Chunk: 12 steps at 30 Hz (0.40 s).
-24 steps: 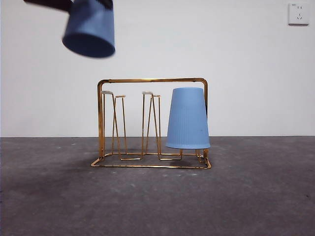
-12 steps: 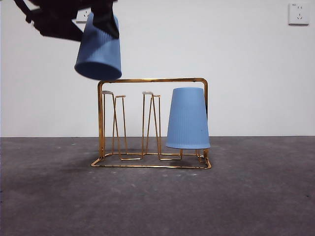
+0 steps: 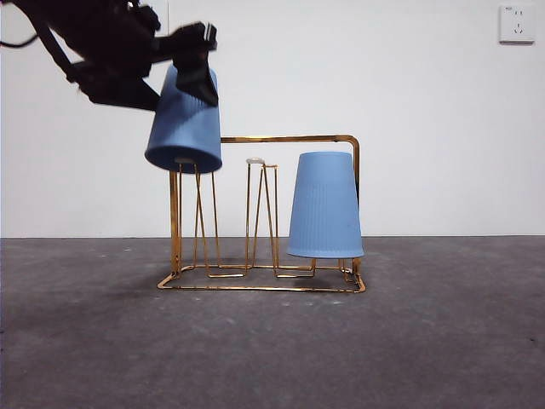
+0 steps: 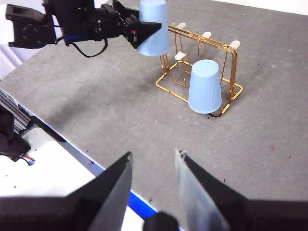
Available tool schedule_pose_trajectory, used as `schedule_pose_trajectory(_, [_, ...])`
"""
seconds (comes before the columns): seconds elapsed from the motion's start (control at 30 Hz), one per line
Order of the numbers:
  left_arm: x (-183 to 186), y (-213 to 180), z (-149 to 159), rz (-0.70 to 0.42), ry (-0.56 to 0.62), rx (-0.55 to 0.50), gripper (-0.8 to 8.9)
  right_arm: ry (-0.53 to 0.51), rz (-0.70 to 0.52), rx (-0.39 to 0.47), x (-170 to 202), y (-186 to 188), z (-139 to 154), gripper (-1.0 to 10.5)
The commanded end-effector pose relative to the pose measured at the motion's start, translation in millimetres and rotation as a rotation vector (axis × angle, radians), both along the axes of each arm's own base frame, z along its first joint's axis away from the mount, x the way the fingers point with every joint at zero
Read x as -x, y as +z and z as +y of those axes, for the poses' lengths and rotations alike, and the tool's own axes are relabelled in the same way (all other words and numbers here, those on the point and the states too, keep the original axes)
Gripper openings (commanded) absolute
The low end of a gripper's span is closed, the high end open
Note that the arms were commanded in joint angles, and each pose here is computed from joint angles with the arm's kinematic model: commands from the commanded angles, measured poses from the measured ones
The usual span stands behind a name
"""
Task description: Pick up cup 1,put cup 1 in the cup rack,pick up cup 2,put cup 2 in the cup rack
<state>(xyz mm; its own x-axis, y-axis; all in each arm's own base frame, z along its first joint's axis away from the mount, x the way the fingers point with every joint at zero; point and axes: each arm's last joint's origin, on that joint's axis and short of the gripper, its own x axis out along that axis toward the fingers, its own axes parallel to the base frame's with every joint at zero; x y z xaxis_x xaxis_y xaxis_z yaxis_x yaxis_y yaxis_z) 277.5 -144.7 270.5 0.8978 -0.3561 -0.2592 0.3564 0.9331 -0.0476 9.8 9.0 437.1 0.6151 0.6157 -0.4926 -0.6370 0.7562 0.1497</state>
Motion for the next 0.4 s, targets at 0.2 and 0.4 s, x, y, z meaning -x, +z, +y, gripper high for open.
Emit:
schedule_pose_trajectory(0.2, [-11.4, -24.7, -5.0, 0.073, 0.002, -0.021, -0.07, -0.028, 0.001, 0.005, -0.3, -1.7, -0.8, 1.6])
schedule_pose_trajectory(0.4, [-15.8, -39.5, -7.5, 0.134, 0.009, -0.034, -0.07, -0.043, -0.005, 0.012, -0.7, -1.8, -1.1, 1.5])
